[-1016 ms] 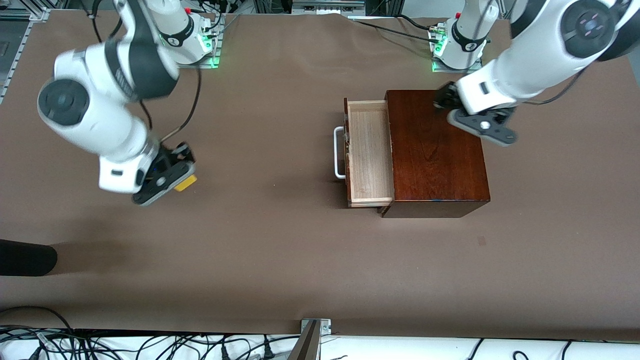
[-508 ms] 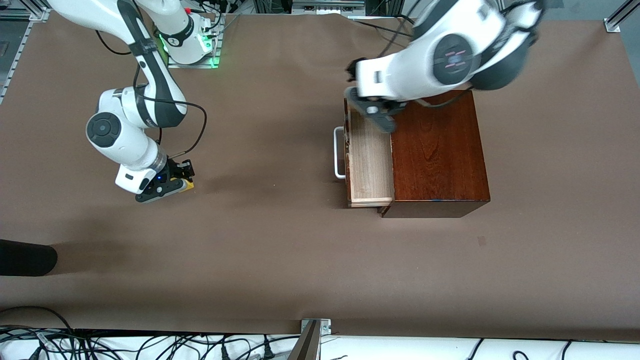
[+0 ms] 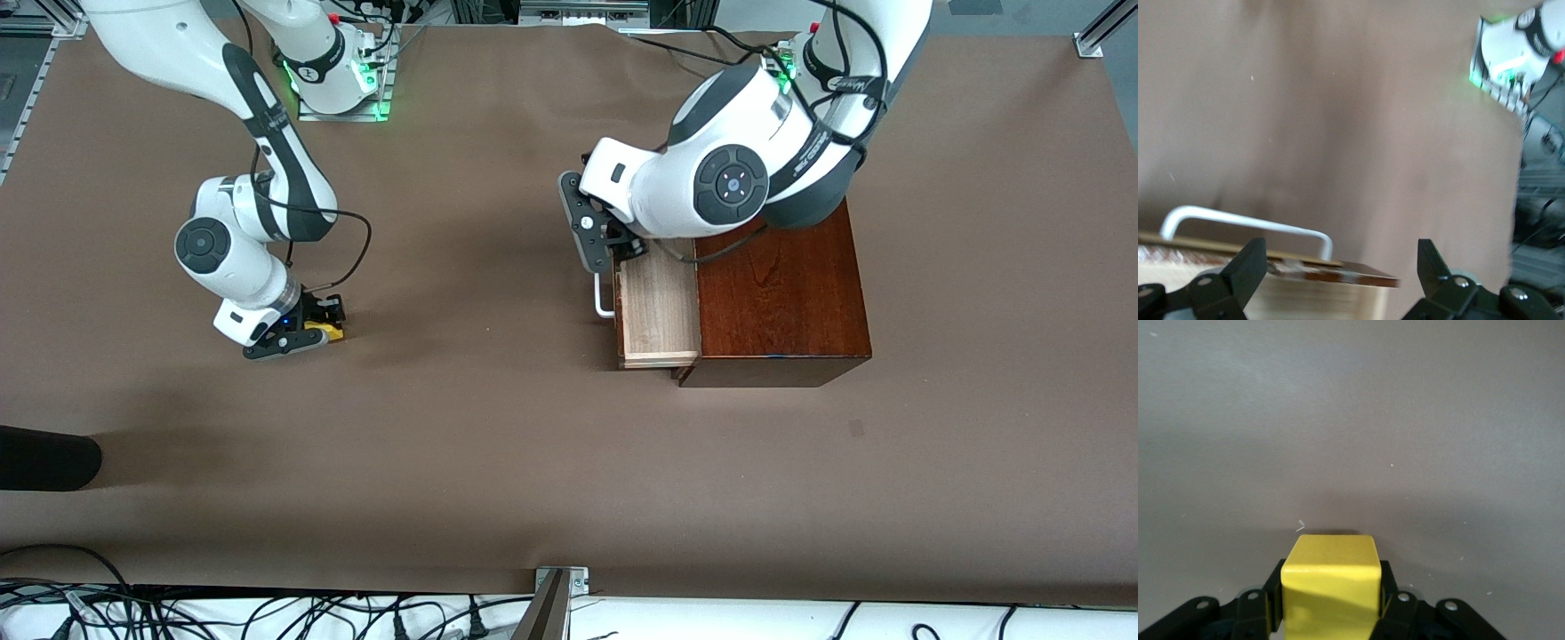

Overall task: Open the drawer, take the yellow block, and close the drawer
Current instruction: 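Place the cube on the table while the left gripper pushes the drawer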

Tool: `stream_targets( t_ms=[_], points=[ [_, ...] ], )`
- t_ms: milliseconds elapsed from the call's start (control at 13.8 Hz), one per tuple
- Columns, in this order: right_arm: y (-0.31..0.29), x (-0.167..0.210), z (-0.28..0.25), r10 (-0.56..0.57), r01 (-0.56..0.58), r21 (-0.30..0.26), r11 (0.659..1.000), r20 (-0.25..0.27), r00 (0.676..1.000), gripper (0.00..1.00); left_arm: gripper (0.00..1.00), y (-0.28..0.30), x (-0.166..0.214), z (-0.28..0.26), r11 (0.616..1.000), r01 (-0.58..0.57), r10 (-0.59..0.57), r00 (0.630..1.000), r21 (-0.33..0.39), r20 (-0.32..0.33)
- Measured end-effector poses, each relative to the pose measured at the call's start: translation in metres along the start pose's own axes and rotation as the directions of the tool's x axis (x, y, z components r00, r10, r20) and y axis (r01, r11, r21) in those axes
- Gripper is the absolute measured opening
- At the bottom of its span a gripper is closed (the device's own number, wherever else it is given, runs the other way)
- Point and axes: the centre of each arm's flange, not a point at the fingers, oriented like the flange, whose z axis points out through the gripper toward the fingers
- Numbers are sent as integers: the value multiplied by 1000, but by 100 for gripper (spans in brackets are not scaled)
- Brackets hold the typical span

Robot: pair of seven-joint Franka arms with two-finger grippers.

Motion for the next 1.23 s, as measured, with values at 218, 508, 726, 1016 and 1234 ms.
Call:
stream_targets(
  t_ms=[218, 508, 726, 1016, 1234],
  points=[
    [1, -1, 6, 26, -26, 0, 1000, 3, 1000, 55, 100, 0, 22, 42, 959, -267, 258, 961, 98, 100],
    [1, 1, 4, 31, -31, -1, 1000, -6, 1000, 59, 100, 19, 51, 112, 890, -430, 375, 881, 154, 288],
    [2, 15, -33, 30, -30, 0, 1000, -42, 999, 90, 100, 2, 42, 146, 880, -453, 376, 848, 143, 374],
    [4, 30, -171, 29, -29, 16, 999, -4, 1000, 100, 100, -17, 22, 151, 896, -429, 341, 827, 112, 446],
    [3, 17, -270, 36, -37, 50, 998, 18, 999, 100, 100, -24, 9, 142, 919, -388, 306, 817, 74, 488]
  ],
)
